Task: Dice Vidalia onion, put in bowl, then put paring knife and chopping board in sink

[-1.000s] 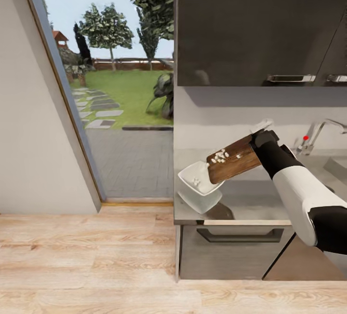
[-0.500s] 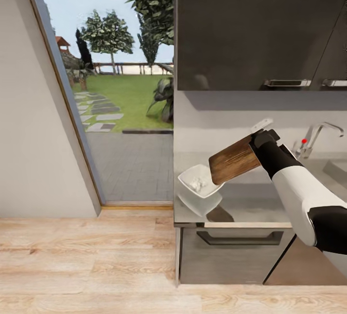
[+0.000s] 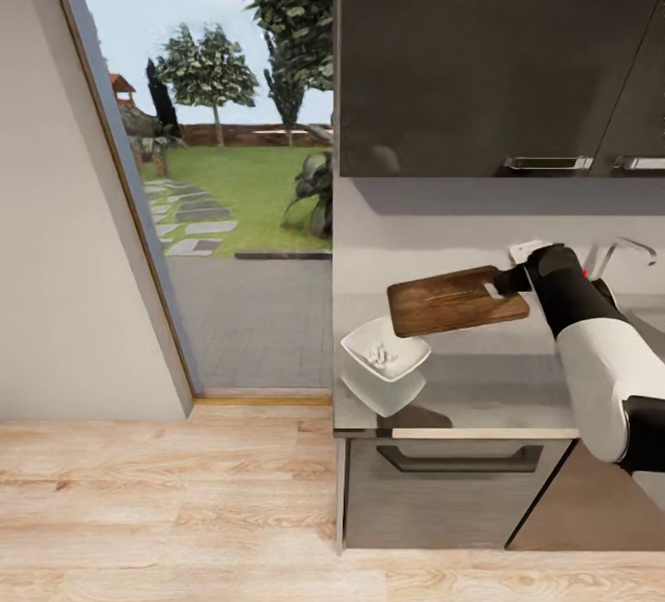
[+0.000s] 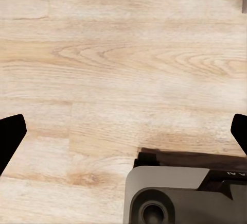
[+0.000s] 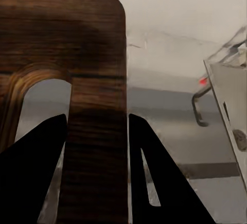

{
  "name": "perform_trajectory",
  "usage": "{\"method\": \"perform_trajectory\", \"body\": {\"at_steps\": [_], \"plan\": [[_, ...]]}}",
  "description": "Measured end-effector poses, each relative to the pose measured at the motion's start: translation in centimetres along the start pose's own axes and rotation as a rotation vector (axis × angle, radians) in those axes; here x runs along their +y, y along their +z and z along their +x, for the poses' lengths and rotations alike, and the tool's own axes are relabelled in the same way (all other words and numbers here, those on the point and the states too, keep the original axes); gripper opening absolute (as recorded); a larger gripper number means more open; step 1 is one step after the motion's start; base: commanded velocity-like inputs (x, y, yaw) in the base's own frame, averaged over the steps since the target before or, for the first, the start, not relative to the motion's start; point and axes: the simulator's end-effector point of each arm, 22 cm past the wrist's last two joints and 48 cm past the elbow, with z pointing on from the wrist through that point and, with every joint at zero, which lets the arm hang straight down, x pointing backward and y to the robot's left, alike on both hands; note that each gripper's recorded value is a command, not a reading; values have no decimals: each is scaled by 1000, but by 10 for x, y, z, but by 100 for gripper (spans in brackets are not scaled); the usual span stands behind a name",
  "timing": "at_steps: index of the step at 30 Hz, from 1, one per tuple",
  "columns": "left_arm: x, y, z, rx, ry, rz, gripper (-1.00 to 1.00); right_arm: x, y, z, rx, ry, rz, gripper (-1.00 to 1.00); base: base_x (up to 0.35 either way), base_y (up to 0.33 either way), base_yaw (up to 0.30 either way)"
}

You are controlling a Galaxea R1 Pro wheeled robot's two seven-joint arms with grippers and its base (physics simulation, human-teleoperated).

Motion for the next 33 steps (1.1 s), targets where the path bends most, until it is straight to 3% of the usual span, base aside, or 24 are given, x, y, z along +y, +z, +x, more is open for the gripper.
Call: {"method": "perform_trajectory", "body": {"at_steps": [5, 12, 18, 33], "plan": [[2, 0, 0, 1, 1, -4, 100, -6, 5, 2, -25, 6, -20, -100, -14, -43, 0], [3, 0, 0, 1, 1, -6, 100, -11, 21, 21, -23, -15, -27, -100, -103, -274, 0], [3, 0, 0, 1, 0, -6, 100, -23, 34, 44, -32, 107, -66, -100, -41, -312, 0], [3, 0, 0, 2, -1, -11, 100, -31, 39, 54, -42, 114, -67, -100, 0, -319, 0]]}}
